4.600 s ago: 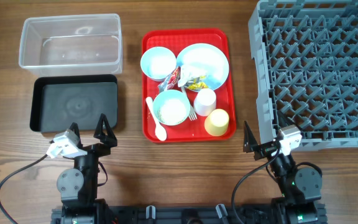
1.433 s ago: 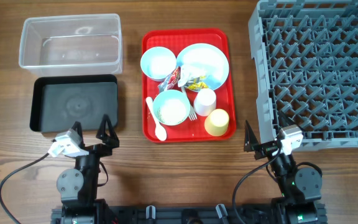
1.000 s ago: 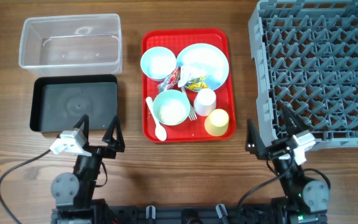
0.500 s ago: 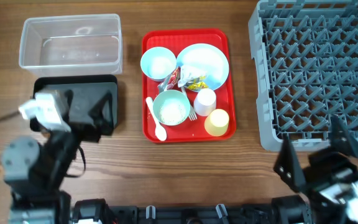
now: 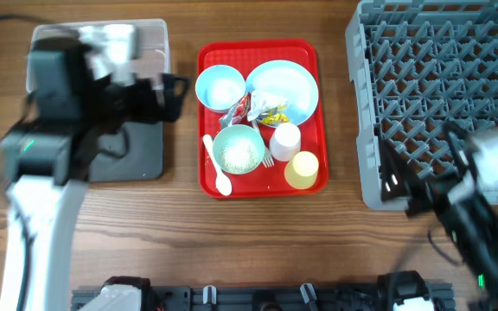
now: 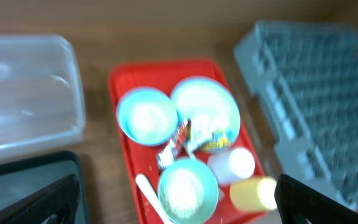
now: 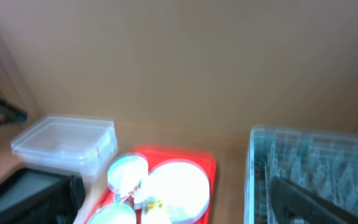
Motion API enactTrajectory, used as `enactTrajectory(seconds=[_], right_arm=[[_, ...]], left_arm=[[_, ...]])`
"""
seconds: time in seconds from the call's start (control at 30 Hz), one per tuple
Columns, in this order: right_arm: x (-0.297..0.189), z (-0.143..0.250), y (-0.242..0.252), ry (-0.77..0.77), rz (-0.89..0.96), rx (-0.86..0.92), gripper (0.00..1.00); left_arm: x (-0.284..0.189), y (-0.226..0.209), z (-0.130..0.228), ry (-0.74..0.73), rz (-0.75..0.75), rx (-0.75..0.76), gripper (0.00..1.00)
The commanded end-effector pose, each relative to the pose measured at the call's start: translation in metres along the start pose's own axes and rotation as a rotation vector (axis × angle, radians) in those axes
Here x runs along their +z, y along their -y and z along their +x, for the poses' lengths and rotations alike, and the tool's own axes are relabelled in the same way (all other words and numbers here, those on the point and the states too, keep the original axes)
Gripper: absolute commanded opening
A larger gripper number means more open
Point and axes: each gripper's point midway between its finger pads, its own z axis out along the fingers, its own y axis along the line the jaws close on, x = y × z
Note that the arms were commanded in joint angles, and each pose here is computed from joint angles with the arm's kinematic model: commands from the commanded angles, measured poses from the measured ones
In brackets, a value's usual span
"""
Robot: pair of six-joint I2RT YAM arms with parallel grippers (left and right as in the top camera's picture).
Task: Sort waste into correct bins and load items into the dishwasher rack
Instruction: 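Reach the left gripper to the red wrapper on the red tray and grasp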
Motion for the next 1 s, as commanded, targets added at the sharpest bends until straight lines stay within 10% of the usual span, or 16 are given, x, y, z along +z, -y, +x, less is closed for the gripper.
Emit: enactTrajectory(seconds=[0.0,0.43,0.73,0.97], right_arm=[[0.037,0.017,0.010,-0.215,0.023,0.028,1.00],[0.129,0.151,0.023,-0.826,-0.021,0.178,0.90],[0.131,0.138,0.020,-0.767,-0.040,0.175,0.87],[0.119,0.122,0.027,-0.705,0.018,0.143,0.88]], left_arm=[[0.047,0.001,0.018,-0.129,-0.056,0.087,1.00],[0.148,-0.010,0.061,-0.337,-0.030,0.067,1.00],[0.207,0.007,0.080,-0.362,0.019,0.115,1.00],[0.241,0.015,0.100,-0.377,-0.088,0.208,0.82]])
